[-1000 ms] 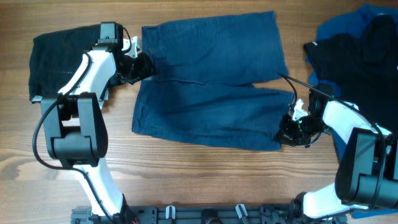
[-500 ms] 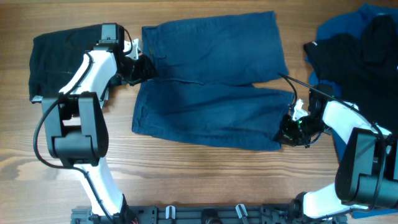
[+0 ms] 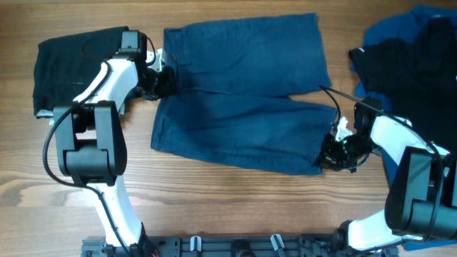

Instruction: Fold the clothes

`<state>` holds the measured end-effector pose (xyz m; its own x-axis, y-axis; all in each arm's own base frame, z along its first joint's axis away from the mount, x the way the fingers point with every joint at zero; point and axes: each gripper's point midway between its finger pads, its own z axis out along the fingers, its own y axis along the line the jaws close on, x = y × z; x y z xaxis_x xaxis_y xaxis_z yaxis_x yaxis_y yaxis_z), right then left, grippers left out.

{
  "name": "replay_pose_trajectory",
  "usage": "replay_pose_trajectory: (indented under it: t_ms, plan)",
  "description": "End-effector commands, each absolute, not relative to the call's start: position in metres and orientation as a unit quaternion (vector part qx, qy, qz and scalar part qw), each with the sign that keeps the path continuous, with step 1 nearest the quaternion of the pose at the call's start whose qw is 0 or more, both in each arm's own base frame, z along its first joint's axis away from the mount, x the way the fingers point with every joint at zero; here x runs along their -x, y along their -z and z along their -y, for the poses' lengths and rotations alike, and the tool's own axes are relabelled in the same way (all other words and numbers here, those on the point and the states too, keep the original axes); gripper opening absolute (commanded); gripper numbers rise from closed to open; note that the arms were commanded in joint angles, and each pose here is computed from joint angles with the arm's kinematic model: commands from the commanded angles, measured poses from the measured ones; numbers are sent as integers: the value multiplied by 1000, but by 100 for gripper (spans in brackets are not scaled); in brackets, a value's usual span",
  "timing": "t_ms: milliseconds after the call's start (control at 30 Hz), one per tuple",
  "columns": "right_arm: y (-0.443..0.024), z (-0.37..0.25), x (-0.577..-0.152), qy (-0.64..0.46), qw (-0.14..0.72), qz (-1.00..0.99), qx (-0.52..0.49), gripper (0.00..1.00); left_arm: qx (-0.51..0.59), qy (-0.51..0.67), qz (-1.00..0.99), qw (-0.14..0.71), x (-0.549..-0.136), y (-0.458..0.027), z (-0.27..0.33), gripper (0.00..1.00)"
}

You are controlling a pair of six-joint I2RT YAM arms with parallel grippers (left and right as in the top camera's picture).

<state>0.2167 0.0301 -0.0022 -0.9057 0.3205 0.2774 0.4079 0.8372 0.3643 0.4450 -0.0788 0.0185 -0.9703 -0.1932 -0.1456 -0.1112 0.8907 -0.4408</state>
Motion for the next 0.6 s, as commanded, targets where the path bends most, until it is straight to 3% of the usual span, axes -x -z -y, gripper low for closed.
replay_pose_trajectory:
  t_ms: [0, 200, 367, 400, 500, 567]
  plan:
    - [-11, -17, -222, 209, 80, 951, 212, 4, 77, 193, -972, 109, -453, -12, 71, 4]
    - [-34, 8, -222, 164, 37, 949, 268, 4, 76, 187, -972, 118, -459, -5, 69, 4]
    - [-34, 7, -215, 161, 50, 946, 276, 4, 77, 189, -973, 112, -458, 0, 69, 15]
    - [-34, 7, -214, 161, 53, 946, 277, 7, 77, 189, -973, 111, -457, 0, 69, 22]
    - [-35, 7, -214, 159, 53, 946, 276, 33, 74, 206, -969, 113, -458, -5, 75, 40]
    - [-40, 10, -222, 156, 42, 947, 276, 45, 67, 228, -963, 125, -463, -20, 81, 51]
